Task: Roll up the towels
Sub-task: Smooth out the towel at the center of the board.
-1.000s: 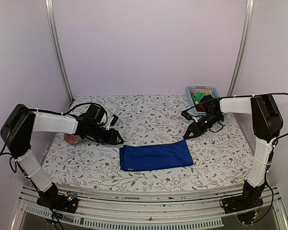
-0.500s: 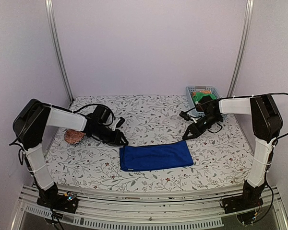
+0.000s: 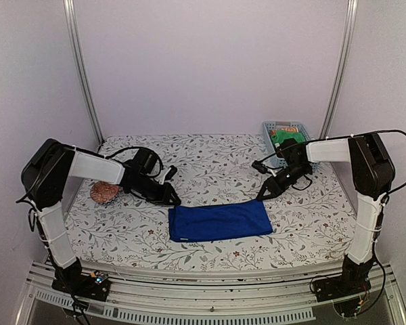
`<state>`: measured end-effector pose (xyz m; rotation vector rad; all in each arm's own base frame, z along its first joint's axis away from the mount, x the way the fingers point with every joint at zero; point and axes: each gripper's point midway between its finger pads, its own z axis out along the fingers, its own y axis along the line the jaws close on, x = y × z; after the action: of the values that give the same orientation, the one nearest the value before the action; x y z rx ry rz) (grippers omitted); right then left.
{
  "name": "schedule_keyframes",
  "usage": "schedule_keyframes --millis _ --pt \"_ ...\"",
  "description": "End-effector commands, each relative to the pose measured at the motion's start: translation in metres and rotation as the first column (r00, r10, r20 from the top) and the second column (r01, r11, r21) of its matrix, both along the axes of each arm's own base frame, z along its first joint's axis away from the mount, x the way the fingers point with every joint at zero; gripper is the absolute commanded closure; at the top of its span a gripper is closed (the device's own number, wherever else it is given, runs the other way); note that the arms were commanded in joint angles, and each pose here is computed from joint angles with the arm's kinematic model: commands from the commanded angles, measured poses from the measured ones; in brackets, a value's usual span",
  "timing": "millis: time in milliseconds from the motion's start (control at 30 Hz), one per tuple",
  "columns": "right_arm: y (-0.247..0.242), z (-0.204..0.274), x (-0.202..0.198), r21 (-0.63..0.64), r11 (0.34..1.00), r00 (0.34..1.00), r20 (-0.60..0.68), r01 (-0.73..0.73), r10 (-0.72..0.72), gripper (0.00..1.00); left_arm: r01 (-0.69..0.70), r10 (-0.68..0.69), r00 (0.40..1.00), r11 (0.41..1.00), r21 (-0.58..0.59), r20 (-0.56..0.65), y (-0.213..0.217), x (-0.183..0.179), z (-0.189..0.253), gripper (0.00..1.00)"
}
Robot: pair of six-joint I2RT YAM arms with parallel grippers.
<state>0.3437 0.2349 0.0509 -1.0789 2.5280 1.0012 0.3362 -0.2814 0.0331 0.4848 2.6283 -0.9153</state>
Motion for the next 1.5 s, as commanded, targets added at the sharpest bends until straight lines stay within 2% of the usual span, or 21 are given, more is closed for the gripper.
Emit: schedule_keyframes --millis 0,100,500,733,1233,1367,1467 --pt "0.006 -0.009 -0.007 0.012 1.000 0.999 -0.030 -0.028 0.029 0.68 0.007 -0.007 1.000 1.000 0.000 -0.019 -0.002 0.000 -0.004 0.76" --pt "0.007 -0.012 -0.009 0.004 0.999 0.999 -0.034 -0.033 0.033 0.68 0.018 -0.018 0.999 1.000 0.007 -0.033 -0.003 -0.003 -0.007 0.75" --pt "-0.005 -0.042 -0.005 -0.105 0.994 0.998 -0.066 0.006 -0.012 0.68 -0.039 0.039 0.999 0.999 0.016 0.031 0.007 -0.003 0.020 1.00" --pt "-0.008 -0.047 -0.003 -0.129 0.991 0.998 -0.065 0.018 -0.027 0.68 -0.094 0.093 0.995 0.994 0.050 0.033 0.023 -0.009 0.022 1.00" --pt "-0.008 -0.050 -0.004 -0.132 0.991 0.997 -0.073 0.018 -0.028 0.68 -0.174 0.185 0.982 0.963 0.205 -0.035 0.044 0.004 -0.024 1.00" --pt "-0.008 -0.050 -0.005 -0.131 0.991 0.996 -0.079 0.018 -0.029 0.68 -0.193 0.197 0.980 0.961 0.197 0.000 0.043 0.009 -0.013 0.80" --pt "-0.008 -0.050 -0.006 -0.128 0.992 0.996 -0.080 0.016 -0.026 0.68 -0.221 0.219 0.975 0.953 0.206 0.034 0.047 0.005 0.003 0.70"
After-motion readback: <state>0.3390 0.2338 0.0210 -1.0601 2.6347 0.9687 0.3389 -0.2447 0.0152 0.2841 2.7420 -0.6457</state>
